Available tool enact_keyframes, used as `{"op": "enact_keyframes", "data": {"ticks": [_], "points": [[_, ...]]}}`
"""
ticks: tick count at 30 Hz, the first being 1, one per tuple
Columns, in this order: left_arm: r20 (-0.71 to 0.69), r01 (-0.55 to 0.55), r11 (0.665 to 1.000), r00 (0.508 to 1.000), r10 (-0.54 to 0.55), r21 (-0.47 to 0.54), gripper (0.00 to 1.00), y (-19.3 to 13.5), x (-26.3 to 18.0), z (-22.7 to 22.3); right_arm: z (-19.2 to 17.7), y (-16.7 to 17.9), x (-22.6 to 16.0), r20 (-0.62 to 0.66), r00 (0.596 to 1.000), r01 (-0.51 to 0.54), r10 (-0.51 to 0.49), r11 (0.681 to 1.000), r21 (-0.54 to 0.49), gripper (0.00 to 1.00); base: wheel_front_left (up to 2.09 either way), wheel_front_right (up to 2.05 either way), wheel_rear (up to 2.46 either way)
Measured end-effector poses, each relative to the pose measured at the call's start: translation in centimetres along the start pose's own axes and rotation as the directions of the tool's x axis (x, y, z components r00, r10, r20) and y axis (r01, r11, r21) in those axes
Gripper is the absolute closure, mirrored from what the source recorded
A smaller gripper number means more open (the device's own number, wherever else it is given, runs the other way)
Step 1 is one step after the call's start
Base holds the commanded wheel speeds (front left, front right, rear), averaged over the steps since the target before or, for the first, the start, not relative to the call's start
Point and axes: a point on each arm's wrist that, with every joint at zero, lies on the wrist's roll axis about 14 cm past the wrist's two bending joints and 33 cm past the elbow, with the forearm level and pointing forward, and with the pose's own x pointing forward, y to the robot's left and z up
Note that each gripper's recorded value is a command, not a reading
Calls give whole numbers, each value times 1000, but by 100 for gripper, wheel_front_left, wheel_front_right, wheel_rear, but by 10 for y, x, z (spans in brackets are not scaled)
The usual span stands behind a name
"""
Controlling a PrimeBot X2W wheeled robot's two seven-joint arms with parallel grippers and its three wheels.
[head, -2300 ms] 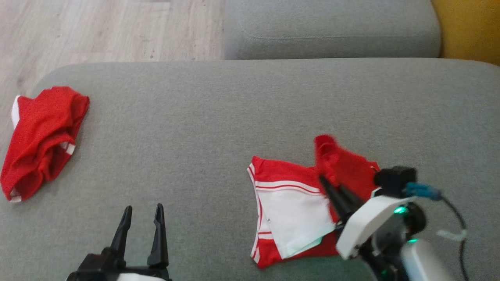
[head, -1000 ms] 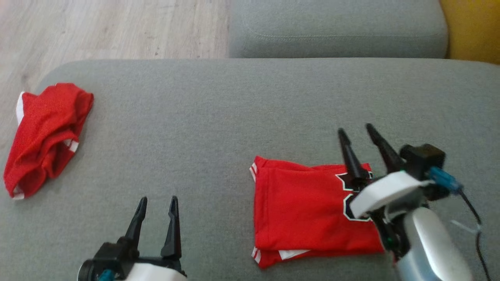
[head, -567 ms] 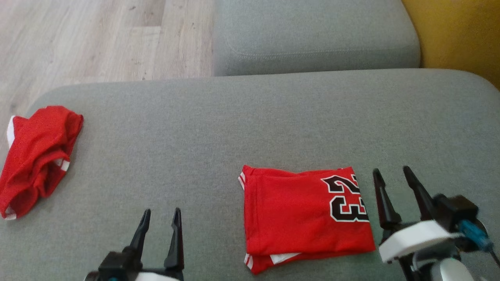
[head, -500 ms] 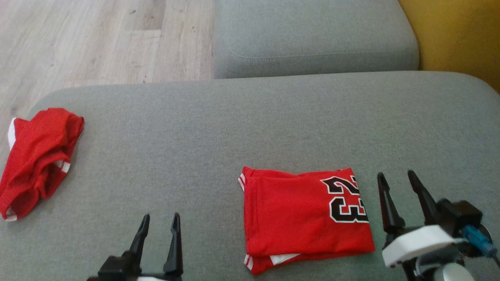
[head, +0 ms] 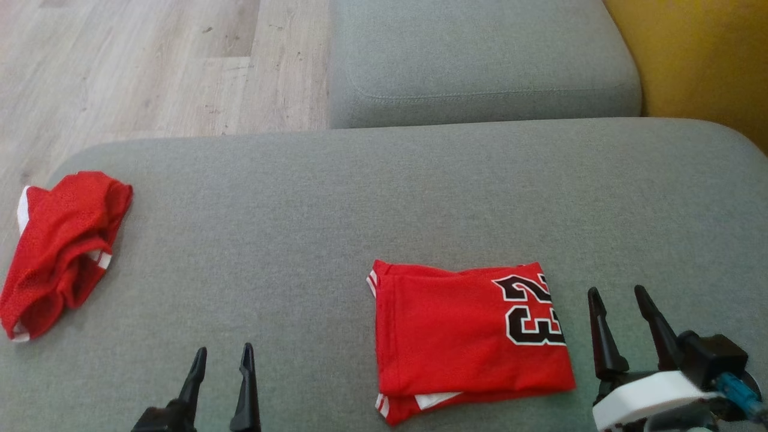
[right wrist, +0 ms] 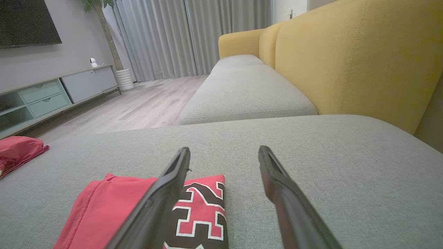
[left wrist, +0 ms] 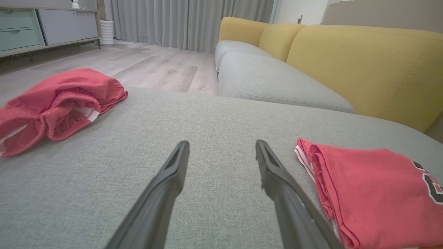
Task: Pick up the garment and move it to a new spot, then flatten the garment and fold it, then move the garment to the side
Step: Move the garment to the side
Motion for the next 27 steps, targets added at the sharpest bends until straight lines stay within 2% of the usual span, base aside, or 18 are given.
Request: {"op": "enact_keyframes", "data": {"ticks": [20,23,27], "points": [[3,-12,1000,1000,12,4,0,4,1,2,-7,-2,1,-25,1000,5,-5,1000,2,0,0,0,0],[-5,-17,1000,1000,17,5,0,6,1,0,-11,-4,4,-54,998,11,-11,1000,2,0,0,0,0],[-19,-26,1000,999,26,7,0,9,2,-3,-13,-3,20,-129,992,-2,-4,999,-50,0,0,0,0]]}}
